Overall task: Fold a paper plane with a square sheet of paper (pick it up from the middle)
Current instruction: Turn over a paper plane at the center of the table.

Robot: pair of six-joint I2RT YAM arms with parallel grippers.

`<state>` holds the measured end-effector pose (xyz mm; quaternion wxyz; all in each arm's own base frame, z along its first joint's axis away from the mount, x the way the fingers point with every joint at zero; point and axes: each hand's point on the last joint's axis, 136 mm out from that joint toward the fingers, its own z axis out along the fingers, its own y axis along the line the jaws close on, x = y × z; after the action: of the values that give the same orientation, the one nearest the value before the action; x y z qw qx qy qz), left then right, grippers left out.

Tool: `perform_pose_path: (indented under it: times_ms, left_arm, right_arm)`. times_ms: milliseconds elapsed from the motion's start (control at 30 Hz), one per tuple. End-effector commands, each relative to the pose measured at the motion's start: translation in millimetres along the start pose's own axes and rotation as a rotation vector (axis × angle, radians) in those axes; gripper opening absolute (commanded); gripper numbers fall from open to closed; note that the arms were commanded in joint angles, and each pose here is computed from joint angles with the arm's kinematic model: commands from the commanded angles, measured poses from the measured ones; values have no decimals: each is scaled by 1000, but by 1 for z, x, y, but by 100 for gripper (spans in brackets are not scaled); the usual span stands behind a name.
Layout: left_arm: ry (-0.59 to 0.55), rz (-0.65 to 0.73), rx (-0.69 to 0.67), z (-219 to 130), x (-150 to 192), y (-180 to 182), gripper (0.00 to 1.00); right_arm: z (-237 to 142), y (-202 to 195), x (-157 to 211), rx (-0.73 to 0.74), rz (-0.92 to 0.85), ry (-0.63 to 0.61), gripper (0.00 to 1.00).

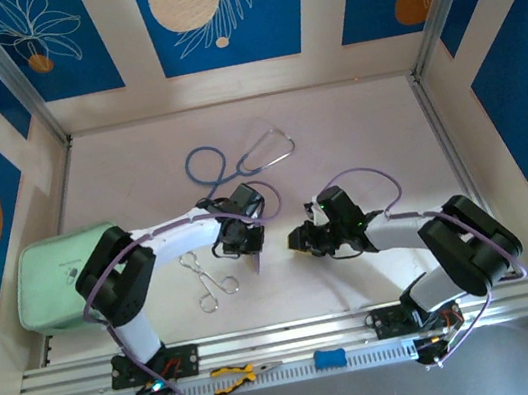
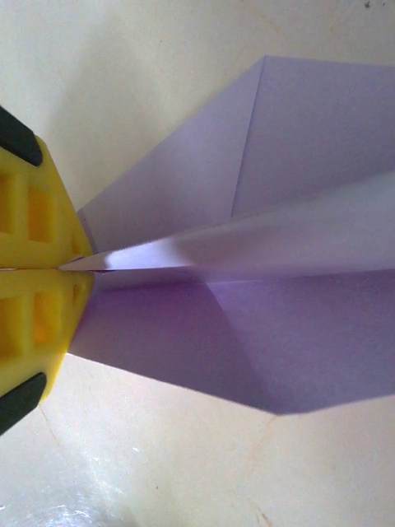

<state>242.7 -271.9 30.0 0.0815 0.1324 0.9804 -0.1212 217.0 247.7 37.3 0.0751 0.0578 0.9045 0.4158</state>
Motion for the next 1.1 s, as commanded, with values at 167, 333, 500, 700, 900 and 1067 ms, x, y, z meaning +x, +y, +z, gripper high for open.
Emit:
perform_pose_path:
  times_ms: [167, 333, 500, 700, 900, 1067]
  left_arm:
    - [-19, 21, -31, -12, -2, -1, 9]
    - [-12, 21, -20, -10, -1, -3, 13]
    - [-21, 21, -5, -12, -3, -7, 16]
    - [-17, 19, 24, -10, -2, -11, 21]
    - [-10, 22, 39, -8, -2, -14, 22]
    - [-10, 24, 53, -7, -2, -17, 16]
  right_arm:
    - [3, 8, -2, -17, 2, 11, 31]
    - [3, 8, -2, -17, 2, 11, 31]
    - [4, 8, -2, -15, 1, 12, 31]
    - [5, 7, -1, -13, 0, 16, 31]
    - [6, 6, -1, -10, 0, 21, 32]
    - [8, 6, -1, -7, 3, 27, 32]
